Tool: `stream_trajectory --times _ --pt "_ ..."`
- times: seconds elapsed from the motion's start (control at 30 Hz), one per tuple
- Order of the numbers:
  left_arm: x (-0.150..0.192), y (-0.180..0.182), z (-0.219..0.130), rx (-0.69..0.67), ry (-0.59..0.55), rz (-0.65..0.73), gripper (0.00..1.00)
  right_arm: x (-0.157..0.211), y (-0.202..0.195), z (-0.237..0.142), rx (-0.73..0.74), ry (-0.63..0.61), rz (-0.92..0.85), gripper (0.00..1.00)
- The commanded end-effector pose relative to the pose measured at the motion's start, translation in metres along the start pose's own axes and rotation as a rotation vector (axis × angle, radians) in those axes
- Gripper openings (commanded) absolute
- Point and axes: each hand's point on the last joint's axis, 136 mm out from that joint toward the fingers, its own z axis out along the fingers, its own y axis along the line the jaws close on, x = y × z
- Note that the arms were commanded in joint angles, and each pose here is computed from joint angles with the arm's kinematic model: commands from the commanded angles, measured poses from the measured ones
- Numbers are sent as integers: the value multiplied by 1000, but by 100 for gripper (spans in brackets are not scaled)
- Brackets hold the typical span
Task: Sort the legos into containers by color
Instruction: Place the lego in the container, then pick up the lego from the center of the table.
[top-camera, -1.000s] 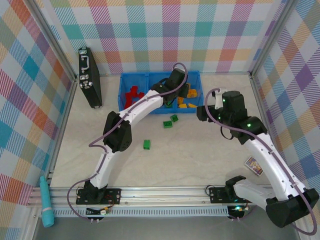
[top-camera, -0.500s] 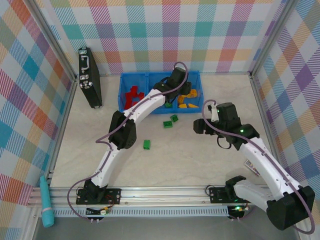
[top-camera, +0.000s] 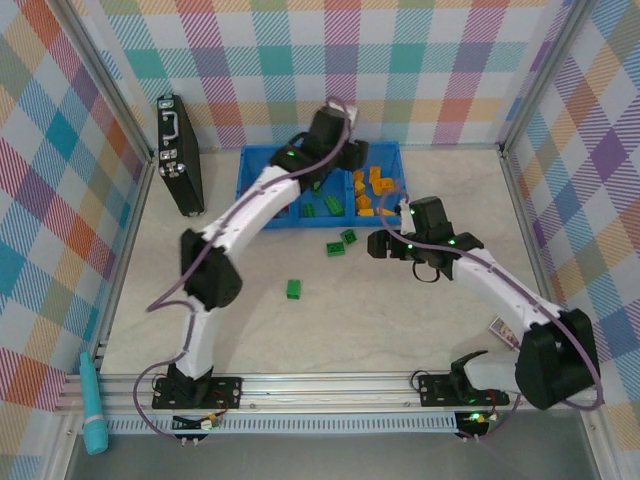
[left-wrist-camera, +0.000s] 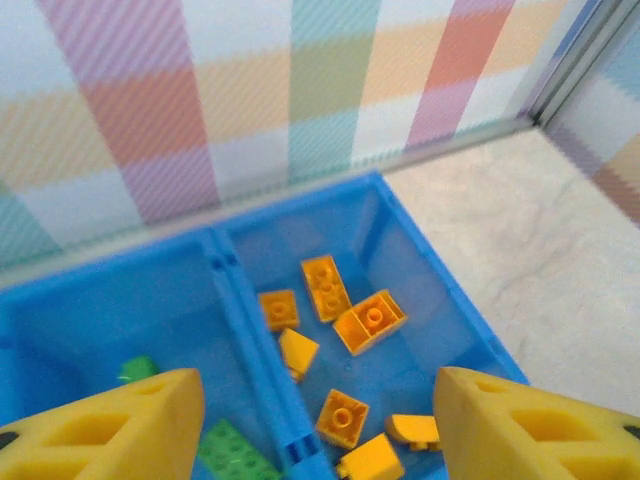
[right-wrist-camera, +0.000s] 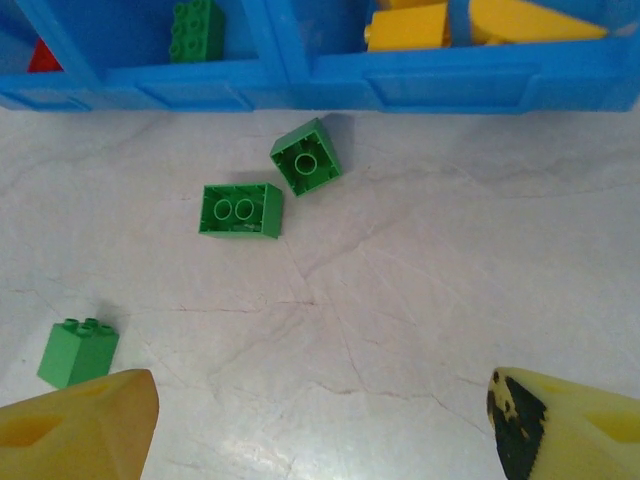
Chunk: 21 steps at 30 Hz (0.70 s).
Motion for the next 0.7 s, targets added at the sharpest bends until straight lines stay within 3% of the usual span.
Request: stream_trajectory --times 0.0,0.23,0.67 --pt "-53 32 -83 -41 -140 31 63 -14 11 16 -37 -29 -39 86" --pt "-44 80 -163 -176 -192 60 68 -20 14 56 -4 23 -61 86" --pt "-10 124 -243 -317 -171 103 70 -19 16 118 44 65 -65 86"
